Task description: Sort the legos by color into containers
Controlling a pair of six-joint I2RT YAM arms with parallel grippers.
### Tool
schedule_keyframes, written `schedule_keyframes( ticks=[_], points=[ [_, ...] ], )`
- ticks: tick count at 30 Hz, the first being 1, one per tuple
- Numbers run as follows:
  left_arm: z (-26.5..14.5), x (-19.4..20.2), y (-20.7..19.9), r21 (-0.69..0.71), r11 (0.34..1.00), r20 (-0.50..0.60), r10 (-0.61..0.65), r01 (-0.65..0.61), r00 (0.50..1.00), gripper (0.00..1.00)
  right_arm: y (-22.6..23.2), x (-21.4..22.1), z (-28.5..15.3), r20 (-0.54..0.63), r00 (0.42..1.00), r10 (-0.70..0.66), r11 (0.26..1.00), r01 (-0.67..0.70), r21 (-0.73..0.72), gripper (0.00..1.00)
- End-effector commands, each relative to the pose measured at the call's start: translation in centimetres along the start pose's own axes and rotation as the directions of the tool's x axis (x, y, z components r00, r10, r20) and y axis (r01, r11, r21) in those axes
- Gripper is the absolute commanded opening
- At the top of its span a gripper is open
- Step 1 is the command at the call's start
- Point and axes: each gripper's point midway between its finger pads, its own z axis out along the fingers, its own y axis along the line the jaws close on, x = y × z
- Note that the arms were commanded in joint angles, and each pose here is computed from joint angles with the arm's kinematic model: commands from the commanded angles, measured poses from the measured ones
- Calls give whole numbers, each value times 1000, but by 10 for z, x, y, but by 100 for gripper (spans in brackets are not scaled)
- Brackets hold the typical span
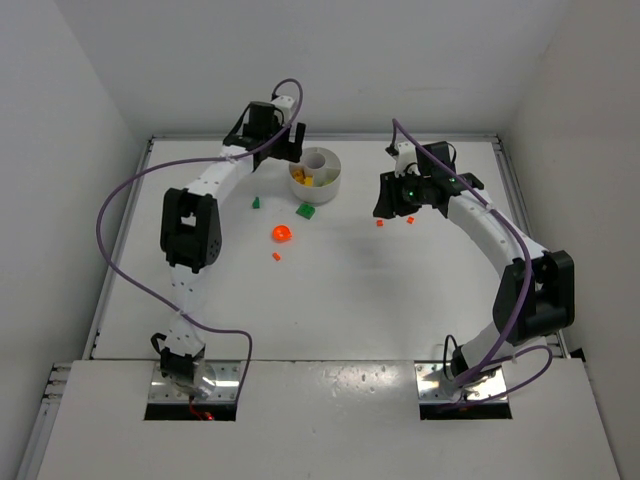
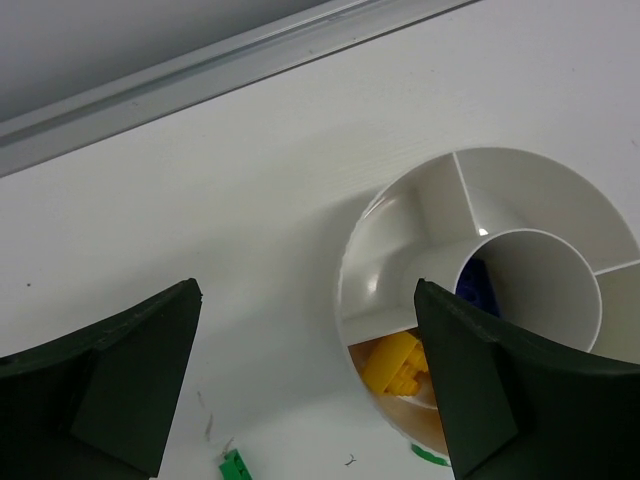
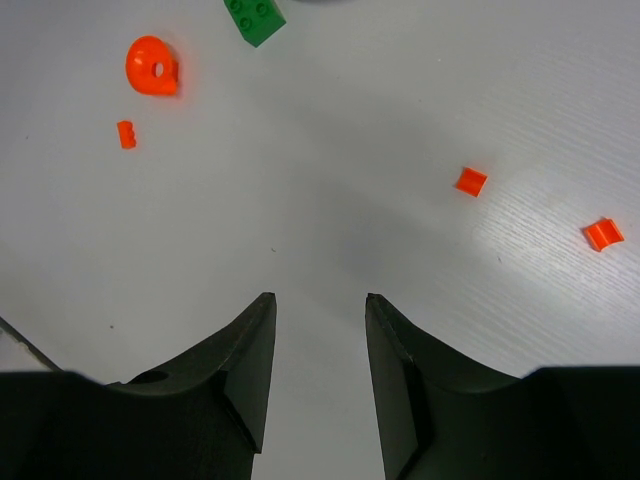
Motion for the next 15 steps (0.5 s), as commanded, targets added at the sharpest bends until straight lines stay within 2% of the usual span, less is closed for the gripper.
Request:
schedule_keyframes(
  ticks=[1, 15],
  points=[
    [1, -11, 13, -52, 998, 20, 19, -18, 1000, 94, 3, -5, 3, 20, 1000, -23, 1000, 23, -20, 42],
    [10, 15, 24, -102, 994, -65, 41, -47, 997, 94, 3, -5, 3, 20, 1000, -23, 1000, 23, -20, 42]
  ],
)
